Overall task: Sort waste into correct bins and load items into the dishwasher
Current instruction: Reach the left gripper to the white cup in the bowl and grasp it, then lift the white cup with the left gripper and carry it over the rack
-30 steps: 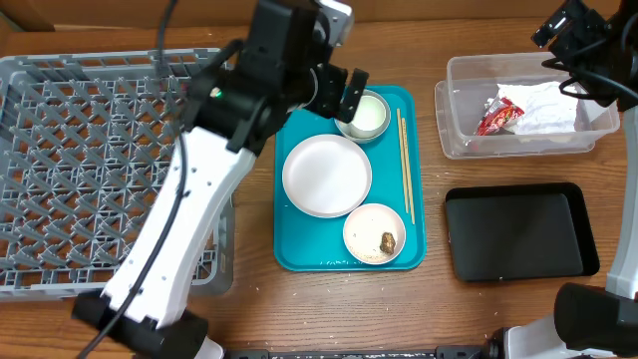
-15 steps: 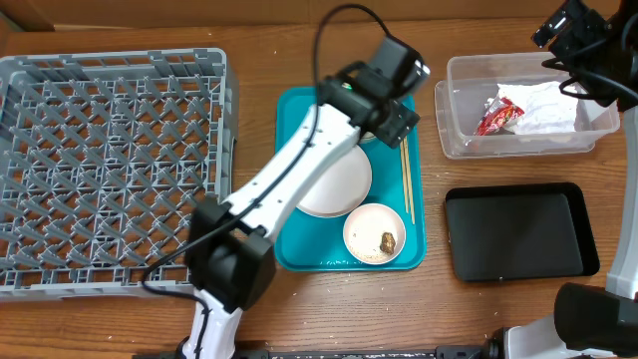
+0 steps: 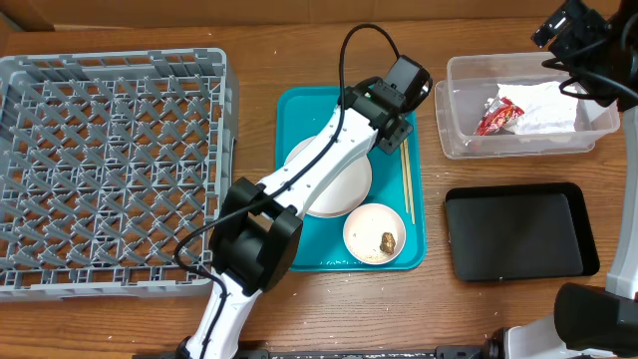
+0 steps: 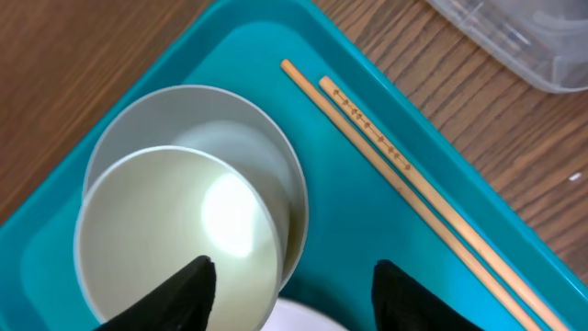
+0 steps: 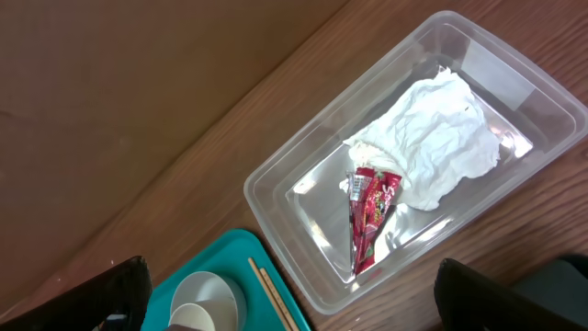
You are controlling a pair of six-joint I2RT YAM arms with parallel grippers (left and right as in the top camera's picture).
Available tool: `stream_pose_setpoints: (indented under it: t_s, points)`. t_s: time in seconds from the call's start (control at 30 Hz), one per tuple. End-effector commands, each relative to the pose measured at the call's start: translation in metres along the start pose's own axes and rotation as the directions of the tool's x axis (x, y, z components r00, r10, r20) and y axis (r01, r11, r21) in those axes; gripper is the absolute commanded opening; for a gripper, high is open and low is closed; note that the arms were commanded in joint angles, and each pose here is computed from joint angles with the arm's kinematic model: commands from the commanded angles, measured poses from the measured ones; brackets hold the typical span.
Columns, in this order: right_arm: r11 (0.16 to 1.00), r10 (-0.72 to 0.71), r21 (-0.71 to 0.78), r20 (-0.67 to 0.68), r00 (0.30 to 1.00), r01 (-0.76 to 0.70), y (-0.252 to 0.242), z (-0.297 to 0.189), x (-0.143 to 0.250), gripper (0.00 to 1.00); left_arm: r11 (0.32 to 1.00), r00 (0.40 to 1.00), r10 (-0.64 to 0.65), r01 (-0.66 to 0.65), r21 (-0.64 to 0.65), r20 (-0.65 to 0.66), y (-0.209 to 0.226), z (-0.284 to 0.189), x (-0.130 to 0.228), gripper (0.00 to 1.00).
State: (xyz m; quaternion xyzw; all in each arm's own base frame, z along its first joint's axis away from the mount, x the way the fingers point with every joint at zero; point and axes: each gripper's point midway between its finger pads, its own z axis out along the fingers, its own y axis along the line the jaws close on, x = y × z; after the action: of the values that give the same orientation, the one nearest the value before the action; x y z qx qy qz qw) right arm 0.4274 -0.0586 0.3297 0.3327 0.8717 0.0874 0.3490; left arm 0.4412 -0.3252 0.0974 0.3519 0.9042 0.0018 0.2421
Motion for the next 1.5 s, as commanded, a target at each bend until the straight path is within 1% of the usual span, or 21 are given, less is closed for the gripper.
stream_pose_setpoints:
  t_s: [0.0,0.13,0.17,0.37,0.47,0.63,0.7,0.77,0.87,0.97,1.03,1.13,1.17,1.2,1.23,1.27,1.3,1.4,1.47]
  points:
    - [1.0,0.0,-0.007,0.013,1.0,0.0,0.002,-0.003,-0.003,1.0,1.0,1.0,-0.017,0.017,-0.011,-0.016,0.002,0.015,0.002,0.56]
    - [1.0,0.0,-0.007,0.013,1.0,0.0,0.002,-0.003,-0.003,1.0,0.999,0.999,-0.048,0.048,-0.016,-0.019,0.006,0.022,0.004,0.54]
    - [1.0,0.0,-0.007,0.013,1.0,0.0,0.002,-0.003,-0.003,1.0,0.998,0.999,-0.052,0.052,-0.018,-0.015,0.007,0.021,0.003,0.52]
    - [1.0,0.0,-0.007,0.013,1.0,0.0,0.002,-0.003,-0.003,1.0,0.997,0.998,-0.058,0.059,-0.055,0.023,0.015,0.015,-0.008,0.23]
    - [1.0,0.0,-0.007,0.013,1.0,0.0,0.002,-0.003,-0.003,1.0,0.996,0.997,-0.062,0.064,-0.056,0.041,0.017,0.008,-0.015,0.04]
    - [1.0,0.0,-0.007,0.013,1.0,0.0,0.002,-0.003,-0.003,1.0,0.992,0.991,-0.109,0.113,-0.051,0.081,0.021,-0.013,-0.03,0.04]
    - [1.0,0.0,-0.007,0.013,1.0,0.0,0.002,-0.003,-0.003,1.0,0.988,0.985,-0.142,0.147,-0.047,0.103,0.024,-0.029,-0.037,0.04]
    - [1.0,0.0,-0.007,0.013,1.0,0.0,0.002,-0.003,-0.003,1.0,0.977,0.97,-0.201,0.208,-0.041,0.136,0.031,-0.051,-0.047,0.04]
    - [1.0,0.0,-0.007,0.013,1.0,0.0,0.002,-0.003,-0.003,1.0,0.94,0.924,-0.329,0.339,-0.02,0.196,0.048,-0.098,-0.059,0.04]
    - [1.0,0.0,-0.007,0.013,1.0,0.0,0.002,-0.003,-0.003,1.0,0.876,0.853,-0.473,0.483,0.01,0.222,0.077,-0.144,-0.053,0.04]
    - [1.0,0.0,-0.007,0.013,1.0,0.0,0.002,-0.003,-0.003,1.0,0.827,0.799,-0.553,0.56,0.041,0.236,0.107,-0.171,-0.043,0.04]
    - [1.0,0.0,-0.007,0.013,1.0,0.0,0.002,-0.003,-0.003,1.0,0.718,0.688,-0.693,0.686,0.12,0.215,0.16,-0.201,-0.016,0.04]
    - [1.0,0.0,-0.007,0.013,1.0,0.0,0.002,-0.003,-0.003,1.0,0.66,0.632,-0.751,0.734,0.164,0.194,0.185,-0.21,-0.001,0.04]
    - [1.0,0.0,-0.007,0.013,1.0,0.0,0.002,-0.003,-0.003,1.0,0.617,0.591,-0.787,0.762,0.196,0.177,0.203,-0.216,0.01,0.04]
    - [1.0,0.0,-0.007,0.013,1.0,0.0,0.002,-0.003,-0.003,1.0,0.552,0.531,-0.834,0.797,0.246,0.151,0.23,-0.221,0.028,0.04]
    - [1.0,0.0,-0.007,0.013,1.0,0.0,0.002,-0.003,-0.003,1.0,0.515,0.498,-0.857,0.812,0.277,0.134,0.244,-0.224,0.037,0.04]
    - [1.0,0.0,-0.007,0.013,1.0,0.0,0.002,-0.003,-0.003,1.0,0.46,0.45,-0.886,0.828,0.32,0.108,0.262,-0.225,0.051,0.04]
    - [1.0,0.0,-0.007,0.013,1.0,0.0,0.002,-0.003,-0.003,1.0,0.292,0.314,-0.949,0.852,0.434,0.023,0.31,-0.224,0.095,0.04]
    - [1.0,0.0,-0.007,0.013,1.0,0.0,0.002,-0.003,-0.003,1.0,0.2,0.252,-0.967,0.84,0.505,-0.036,0.334,-0.218,0.122,0.04]
